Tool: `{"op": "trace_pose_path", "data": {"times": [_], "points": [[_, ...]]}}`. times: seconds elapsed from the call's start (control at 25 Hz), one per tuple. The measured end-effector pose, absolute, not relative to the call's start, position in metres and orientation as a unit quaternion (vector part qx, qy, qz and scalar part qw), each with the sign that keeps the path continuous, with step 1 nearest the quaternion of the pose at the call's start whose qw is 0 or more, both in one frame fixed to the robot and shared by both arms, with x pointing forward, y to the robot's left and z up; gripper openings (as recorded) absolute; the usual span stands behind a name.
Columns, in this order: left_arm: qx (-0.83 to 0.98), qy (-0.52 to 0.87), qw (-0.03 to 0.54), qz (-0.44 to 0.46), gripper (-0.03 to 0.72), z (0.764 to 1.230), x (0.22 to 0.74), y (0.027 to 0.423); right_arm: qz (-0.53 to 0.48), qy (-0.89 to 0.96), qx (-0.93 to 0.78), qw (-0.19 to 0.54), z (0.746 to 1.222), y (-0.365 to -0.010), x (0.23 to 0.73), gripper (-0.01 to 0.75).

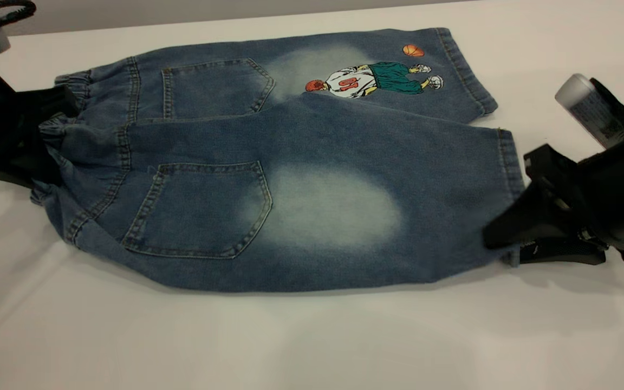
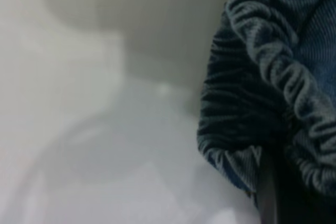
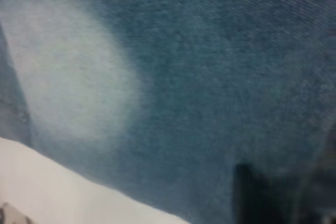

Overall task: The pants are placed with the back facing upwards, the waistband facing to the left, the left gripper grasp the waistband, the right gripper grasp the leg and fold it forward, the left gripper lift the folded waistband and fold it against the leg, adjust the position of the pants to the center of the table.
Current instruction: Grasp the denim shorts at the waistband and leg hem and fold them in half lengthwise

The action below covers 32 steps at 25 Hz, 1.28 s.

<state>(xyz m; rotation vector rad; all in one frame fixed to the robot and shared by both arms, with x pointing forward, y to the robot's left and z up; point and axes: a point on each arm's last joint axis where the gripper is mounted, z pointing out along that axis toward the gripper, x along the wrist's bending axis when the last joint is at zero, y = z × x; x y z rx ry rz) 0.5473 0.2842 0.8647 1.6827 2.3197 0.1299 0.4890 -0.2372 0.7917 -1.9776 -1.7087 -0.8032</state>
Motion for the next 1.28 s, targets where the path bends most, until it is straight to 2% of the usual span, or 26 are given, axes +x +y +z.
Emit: {"op": "trace_pose_path", "data": {"times": [0.08, 0.16, 0.44, 0.72, 1.04, 1.28], "points": [[0.586, 0.797, 0.135, 0.044, 0.087, 0.866, 0.547, 0.284, -0.284, -0.615, -0.707, 0.2, 0.791, -0.238, 0.489, 0.069], [0.599, 0.788, 0.137, 0.047, 0.087, 0.87, 0.546, 0.284, -0.291, -0.615, -0.703, 0.207, 0.792, -0.236, 0.488, 0.033], [0.622, 0.771, 0.132, 0.045, 0.087, 0.892, 0.539, 0.284, -0.321, -0.608, -0.694, 0.214, 0.81, -0.238, 0.492, 0.03], [0.643, 0.755, 0.125, 0.044, 0.087, 0.923, 0.527, 0.284, -0.335, -0.625, -0.676, 0.199, 0.856, -0.243, 0.493, 0.03], [0.666, 0.739, 0.1, 0.032, 0.087, 0.952, 0.498, 0.286, -0.319, -0.637, -0.68, 0.173, 0.89, -0.246, 0.461, 0.03], [0.673, 0.732, 0.102, 0.027, 0.087, 0.974, 0.467, 0.286, -0.328, -0.645, -0.67, 0.167, 0.919, -0.245, 0.439, 0.03]]}}
